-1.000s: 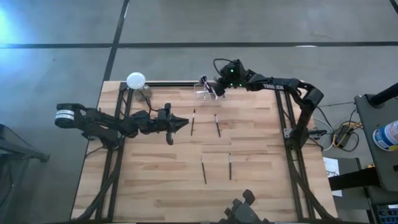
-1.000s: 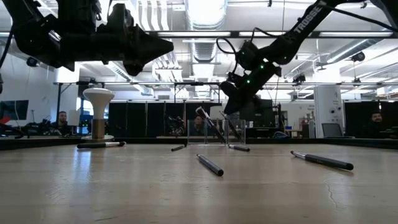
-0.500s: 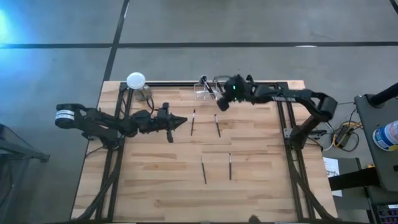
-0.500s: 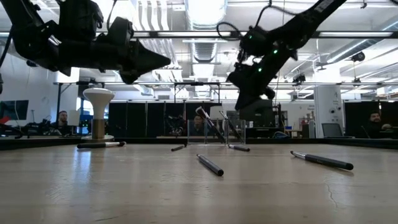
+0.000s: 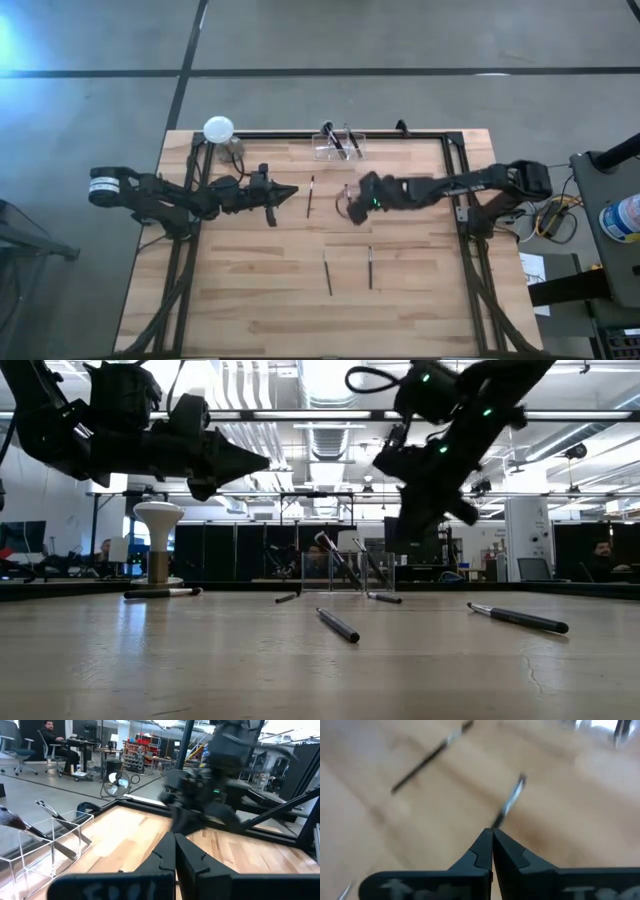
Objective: Pick & Place Makeup Brushes
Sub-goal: Put the black eyeshadow brush into the transparent organizer
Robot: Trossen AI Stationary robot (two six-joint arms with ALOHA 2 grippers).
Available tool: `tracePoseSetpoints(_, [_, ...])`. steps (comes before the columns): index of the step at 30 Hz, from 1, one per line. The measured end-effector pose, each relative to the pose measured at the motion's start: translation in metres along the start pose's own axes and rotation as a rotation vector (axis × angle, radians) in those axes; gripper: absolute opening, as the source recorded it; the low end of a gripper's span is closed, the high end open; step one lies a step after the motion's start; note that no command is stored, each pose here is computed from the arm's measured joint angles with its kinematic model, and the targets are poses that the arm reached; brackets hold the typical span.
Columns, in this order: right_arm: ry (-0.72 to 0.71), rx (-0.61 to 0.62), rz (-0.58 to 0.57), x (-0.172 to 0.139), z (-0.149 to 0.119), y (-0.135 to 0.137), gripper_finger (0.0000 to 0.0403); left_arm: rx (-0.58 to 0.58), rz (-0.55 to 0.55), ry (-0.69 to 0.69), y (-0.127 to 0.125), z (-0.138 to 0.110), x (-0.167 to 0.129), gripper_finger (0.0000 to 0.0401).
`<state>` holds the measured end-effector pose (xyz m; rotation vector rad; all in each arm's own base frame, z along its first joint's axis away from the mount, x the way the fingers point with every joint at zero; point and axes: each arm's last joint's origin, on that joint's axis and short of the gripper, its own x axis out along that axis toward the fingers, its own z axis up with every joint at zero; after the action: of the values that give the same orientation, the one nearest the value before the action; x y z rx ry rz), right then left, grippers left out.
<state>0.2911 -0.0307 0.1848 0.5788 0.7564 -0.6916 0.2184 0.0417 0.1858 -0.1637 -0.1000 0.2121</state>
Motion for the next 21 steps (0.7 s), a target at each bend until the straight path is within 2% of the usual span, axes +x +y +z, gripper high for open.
tracePoseSetpoints(5, [0.119, 0.101, -0.060, -0.022, -0.042, 0.022, 0.0008, -0.007, 0.000, 0.000, 0.000, 0.000, 0.000, 0.0000])
tracePoseSetpoints(12, [0.236, 0.318, -0.027, -0.041, -0.096, 0.052, 0.0011, -0.010, 0.000, 0.001, 0.000, 0.000, 0.000, 0.0000])
tracePoseSetpoints(17, [0.294, 0.396, -0.055, -0.039, -0.116, 0.065, 0.0038, -0.009, 0.003, 0.001, 0.001, 0.000, 0.000, 0.0000])
tracePoseSetpoints(21, [0.327, 0.411, -0.091, -0.032, -0.119, 0.075, 0.0074, -0.009, 0.007, 0.003, 0.001, 0.000, 0.000, 0.0000])
